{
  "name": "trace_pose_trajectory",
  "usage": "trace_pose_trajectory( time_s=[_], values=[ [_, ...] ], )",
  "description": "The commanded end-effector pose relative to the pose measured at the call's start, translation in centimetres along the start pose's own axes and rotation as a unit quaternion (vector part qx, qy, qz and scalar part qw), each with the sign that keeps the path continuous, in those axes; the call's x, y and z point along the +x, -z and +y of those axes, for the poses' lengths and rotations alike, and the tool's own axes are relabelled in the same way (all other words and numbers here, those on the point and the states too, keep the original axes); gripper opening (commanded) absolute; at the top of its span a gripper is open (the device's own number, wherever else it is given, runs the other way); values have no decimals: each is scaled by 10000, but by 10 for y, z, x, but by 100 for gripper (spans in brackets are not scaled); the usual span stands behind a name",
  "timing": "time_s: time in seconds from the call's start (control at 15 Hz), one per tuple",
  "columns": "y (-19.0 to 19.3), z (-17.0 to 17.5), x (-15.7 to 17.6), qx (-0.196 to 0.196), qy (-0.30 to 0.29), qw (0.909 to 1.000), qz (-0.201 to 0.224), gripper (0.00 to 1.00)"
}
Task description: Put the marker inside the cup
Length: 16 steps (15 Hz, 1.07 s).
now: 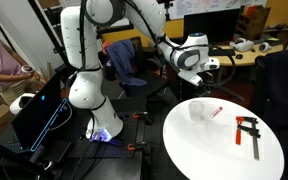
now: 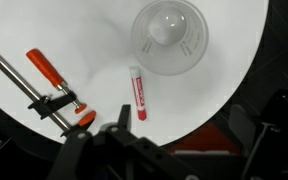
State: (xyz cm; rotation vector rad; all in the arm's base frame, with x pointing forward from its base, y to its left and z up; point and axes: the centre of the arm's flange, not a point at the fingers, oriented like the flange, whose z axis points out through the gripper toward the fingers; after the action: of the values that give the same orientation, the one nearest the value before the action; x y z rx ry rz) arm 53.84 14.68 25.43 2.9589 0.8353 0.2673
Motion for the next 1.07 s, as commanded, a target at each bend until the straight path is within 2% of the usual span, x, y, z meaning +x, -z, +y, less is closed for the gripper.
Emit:
trace_pose_trajectory(
  time_s=[0.0,0.33,0.73,1.0],
  values=[
    [-9,18,22,-192,-132,9997,-28,100],
    [-33,35,25,-40,-281,9995,-159,100],
    [-67,31,24,296,-319,9981,-441,100],
    [-78,29,26,343,-198,9971,-655,100]
  ],
)
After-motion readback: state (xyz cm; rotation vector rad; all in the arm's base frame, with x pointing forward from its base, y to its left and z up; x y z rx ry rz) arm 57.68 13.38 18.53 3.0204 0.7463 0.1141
